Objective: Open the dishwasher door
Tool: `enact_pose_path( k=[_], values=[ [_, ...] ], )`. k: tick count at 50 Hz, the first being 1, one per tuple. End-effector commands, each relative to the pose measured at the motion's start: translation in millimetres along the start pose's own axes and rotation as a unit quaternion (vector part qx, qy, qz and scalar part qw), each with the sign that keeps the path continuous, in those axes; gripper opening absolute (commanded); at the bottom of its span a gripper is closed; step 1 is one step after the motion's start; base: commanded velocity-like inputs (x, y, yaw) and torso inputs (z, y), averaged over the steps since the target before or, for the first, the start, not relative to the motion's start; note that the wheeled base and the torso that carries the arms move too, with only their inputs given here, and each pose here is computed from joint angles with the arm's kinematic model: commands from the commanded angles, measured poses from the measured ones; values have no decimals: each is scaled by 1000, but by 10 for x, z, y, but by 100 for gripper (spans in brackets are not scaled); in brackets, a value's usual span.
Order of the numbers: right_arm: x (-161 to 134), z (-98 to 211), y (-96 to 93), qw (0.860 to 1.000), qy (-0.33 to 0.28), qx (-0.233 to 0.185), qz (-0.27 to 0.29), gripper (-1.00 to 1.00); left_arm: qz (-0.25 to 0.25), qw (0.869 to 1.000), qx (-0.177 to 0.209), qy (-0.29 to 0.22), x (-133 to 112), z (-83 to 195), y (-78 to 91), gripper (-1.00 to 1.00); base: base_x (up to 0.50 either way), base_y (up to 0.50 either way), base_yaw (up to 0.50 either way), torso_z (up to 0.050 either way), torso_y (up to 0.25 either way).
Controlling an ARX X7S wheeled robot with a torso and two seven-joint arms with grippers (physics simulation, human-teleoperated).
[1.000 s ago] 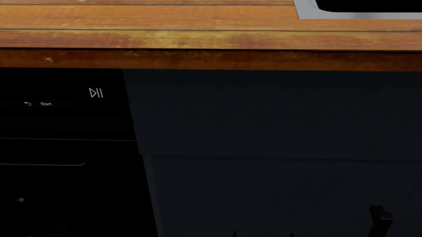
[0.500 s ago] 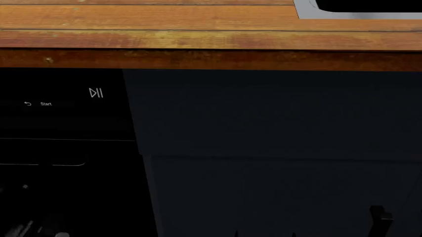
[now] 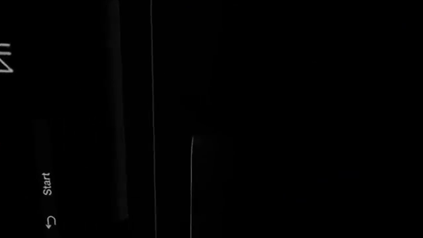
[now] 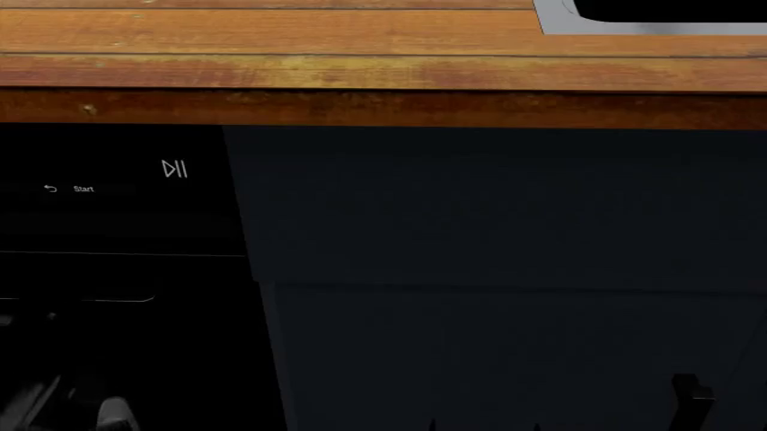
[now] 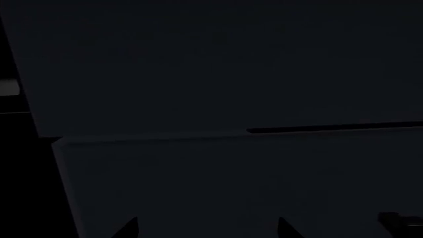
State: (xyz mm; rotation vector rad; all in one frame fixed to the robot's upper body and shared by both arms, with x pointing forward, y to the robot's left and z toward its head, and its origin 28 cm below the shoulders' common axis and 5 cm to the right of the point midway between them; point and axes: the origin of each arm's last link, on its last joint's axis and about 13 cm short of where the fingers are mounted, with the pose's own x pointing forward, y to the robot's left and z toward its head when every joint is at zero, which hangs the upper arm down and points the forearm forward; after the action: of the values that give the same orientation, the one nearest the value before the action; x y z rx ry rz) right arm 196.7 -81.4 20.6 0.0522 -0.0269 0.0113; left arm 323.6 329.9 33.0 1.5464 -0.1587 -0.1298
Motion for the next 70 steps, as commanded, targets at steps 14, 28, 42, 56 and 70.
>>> enact_pose_path(
  k=[14, 28, 42, 56, 70],
  values=[
    [3, 0, -15, 1000, 0, 1, -3, 100, -12, 1000, 21, 13, 222, -77, 31, 100, 0, 0, 0, 0, 0],
    [13, -3, -25, 1000, -1, 1, -4, 100, -16, 999, 32, 18, 268, -91, 97, 100, 0, 0, 0, 0, 0],
    [20, 15, -18, 1000, -1, 0, -3, 100, -15, 999, 29, 11, 256, -94, 83, -100, 0, 0, 0, 0, 0],
    [11, -2, -14, 1000, 0, 2, -3, 100, -32, 999, 36, -1, 176, -93, -12, -100, 0, 0, 0, 0, 0],
    [7, 35, -11, 1000, -6, 3, -2, 100, -40, 999, 29, -21, -109, -34, 60, -100, -1, 0, 0, 0, 0]
  ],
)
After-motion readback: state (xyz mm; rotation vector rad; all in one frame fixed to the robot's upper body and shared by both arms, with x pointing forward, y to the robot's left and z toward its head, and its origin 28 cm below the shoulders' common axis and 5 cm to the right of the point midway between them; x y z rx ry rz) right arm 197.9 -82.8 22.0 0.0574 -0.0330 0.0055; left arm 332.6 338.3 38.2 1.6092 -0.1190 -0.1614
